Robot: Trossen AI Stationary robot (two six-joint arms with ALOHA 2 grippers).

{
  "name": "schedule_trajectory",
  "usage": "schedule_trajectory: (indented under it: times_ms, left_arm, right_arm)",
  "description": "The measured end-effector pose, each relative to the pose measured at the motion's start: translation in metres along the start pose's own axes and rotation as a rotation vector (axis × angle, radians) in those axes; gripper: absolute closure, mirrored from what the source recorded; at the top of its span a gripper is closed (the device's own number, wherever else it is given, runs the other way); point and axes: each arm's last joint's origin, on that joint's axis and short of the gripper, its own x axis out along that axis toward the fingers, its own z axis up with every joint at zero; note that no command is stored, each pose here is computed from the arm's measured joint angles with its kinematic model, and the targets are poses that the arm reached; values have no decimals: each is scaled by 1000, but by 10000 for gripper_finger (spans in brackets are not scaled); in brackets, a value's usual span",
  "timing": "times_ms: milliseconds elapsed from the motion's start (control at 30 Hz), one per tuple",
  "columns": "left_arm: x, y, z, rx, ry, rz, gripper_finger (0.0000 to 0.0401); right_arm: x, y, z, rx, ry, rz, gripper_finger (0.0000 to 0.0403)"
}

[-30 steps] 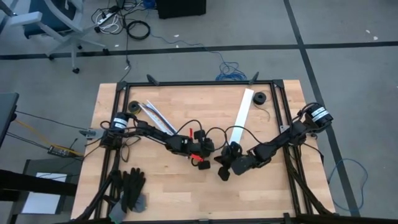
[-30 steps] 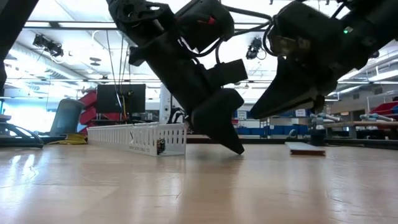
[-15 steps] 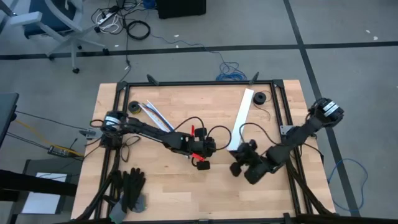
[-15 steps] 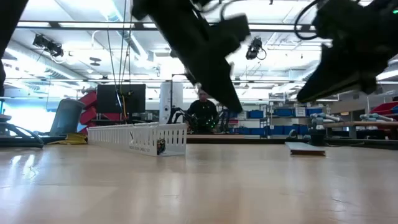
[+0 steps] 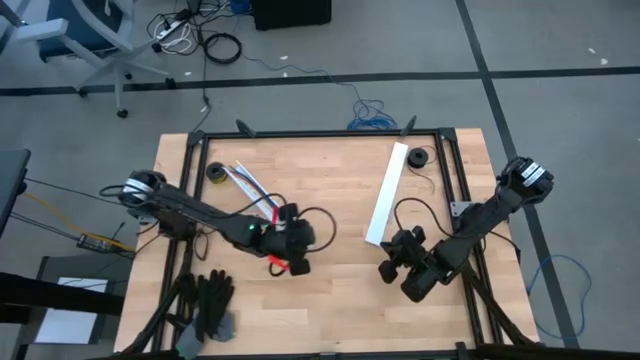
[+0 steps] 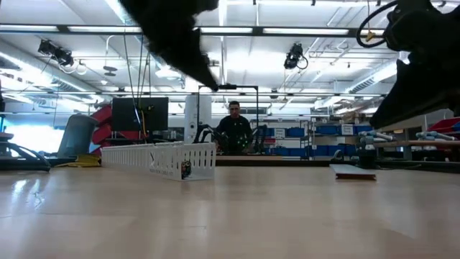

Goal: Ziptie cables
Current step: Close the white cable duct

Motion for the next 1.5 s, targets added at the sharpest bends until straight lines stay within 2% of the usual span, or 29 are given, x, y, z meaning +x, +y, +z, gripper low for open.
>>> schedule_trajectory:
  times_ms: [167, 367, 700, 1000, 1133, 1333, 1500]
  left_arm:
    - [0, -7, -38, -108, 4, -1, 401]
    - [1, -16, -66, -164, -16, -12, 401]
    - [-6, -25, -78, -139, 5, 5, 401]
    - [-12, -29, -94, -169, 57, 53, 401]
    - [-6, -27, -110, -209, 26, 64, 401]
    - [3, -25, -135, -267, -10, 6, 401]
    - [1, -23, -138, -175, 10, -19, 401]
  right_arm:
    - [0, 0, 0, -1, 1, -2, 403]
    - [0, 0, 0, 4, 2, 0, 403]
    - [1, 1, 0, 23, 7, 6, 403]
    - [6, -2, 3, 30, 30, -26, 403]
    - [9, -8, 5, 80, 66, -76, 403]
    - [8, -10, 4, 158, 122, -99, 403]
    - [-9, -1, 18, 166, 152, -167, 403]
